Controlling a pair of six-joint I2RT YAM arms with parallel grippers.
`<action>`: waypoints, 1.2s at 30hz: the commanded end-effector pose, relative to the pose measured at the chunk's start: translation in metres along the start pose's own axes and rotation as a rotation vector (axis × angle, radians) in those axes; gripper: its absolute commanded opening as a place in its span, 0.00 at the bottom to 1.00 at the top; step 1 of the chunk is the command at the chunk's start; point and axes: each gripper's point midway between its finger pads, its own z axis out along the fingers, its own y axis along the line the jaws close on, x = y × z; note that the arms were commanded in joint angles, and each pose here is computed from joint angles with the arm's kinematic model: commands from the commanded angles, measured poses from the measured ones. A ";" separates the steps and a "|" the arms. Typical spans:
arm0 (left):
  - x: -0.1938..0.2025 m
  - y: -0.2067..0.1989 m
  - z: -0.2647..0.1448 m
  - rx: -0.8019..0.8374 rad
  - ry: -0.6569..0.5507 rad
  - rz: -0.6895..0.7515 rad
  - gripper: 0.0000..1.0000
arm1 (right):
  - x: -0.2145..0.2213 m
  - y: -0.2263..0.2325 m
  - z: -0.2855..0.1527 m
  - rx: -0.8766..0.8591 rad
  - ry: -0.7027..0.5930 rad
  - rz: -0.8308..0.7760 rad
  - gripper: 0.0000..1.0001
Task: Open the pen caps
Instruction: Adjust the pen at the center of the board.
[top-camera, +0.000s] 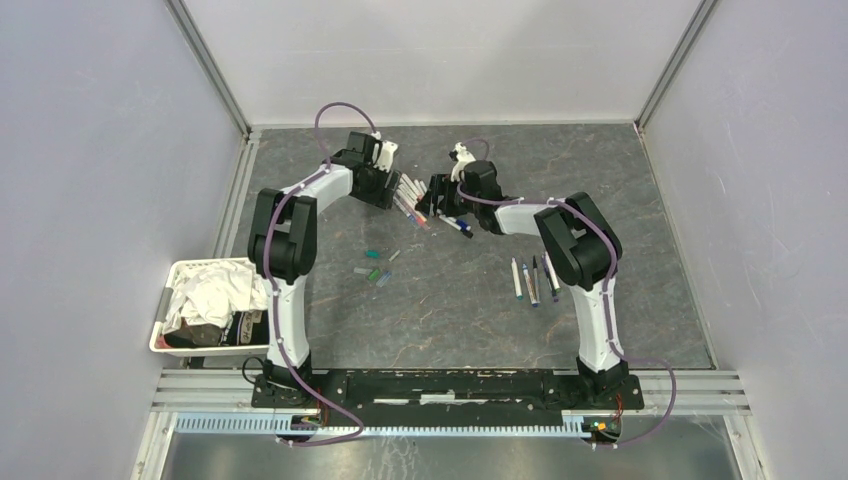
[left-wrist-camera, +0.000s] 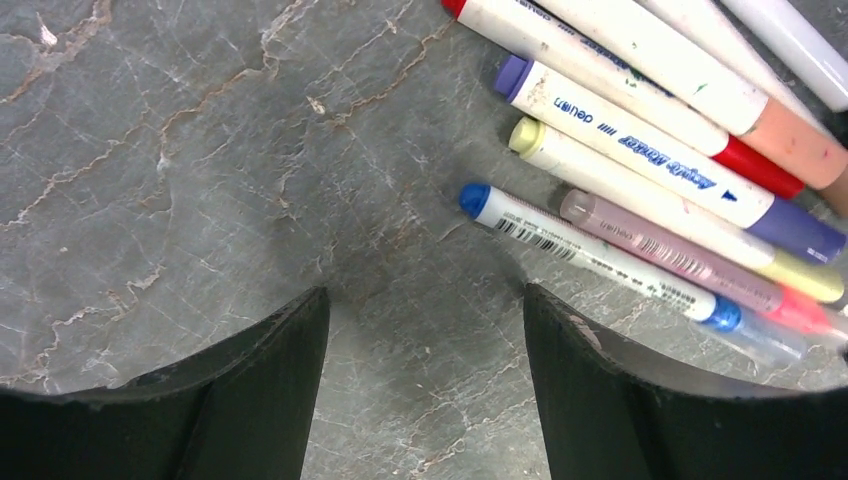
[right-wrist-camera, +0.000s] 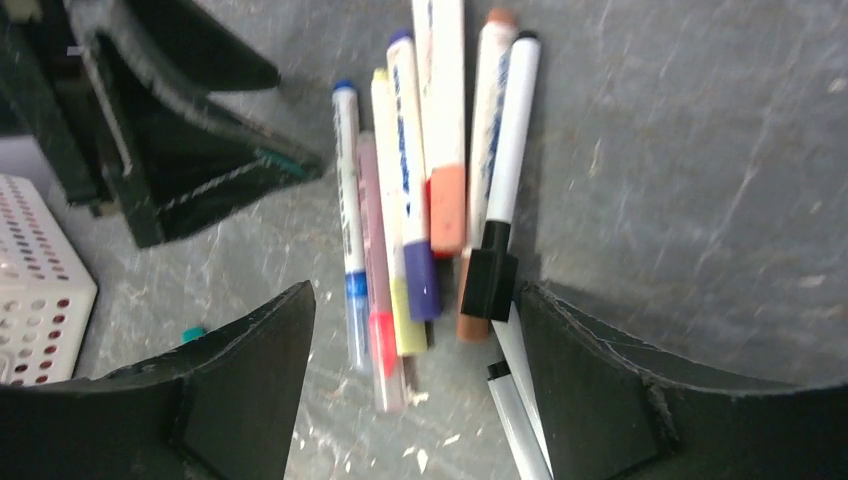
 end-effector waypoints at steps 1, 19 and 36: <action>-0.004 -0.008 0.011 -0.020 -0.009 0.038 0.76 | 0.017 0.020 -0.016 -0.020 0.005 0.030 0.80; -0.028 -0.014 -0.012 0.067 -0.040 0.189 0.78 | -0.038 -0.026 -0.085 0.122 -0.131 0.040 0.80; -0.083 0.042 0.033 -0.135 -0.080 0.018 0.78 | 0.009 -0.037 -0.058 0.117 -0.004 0.062 0.76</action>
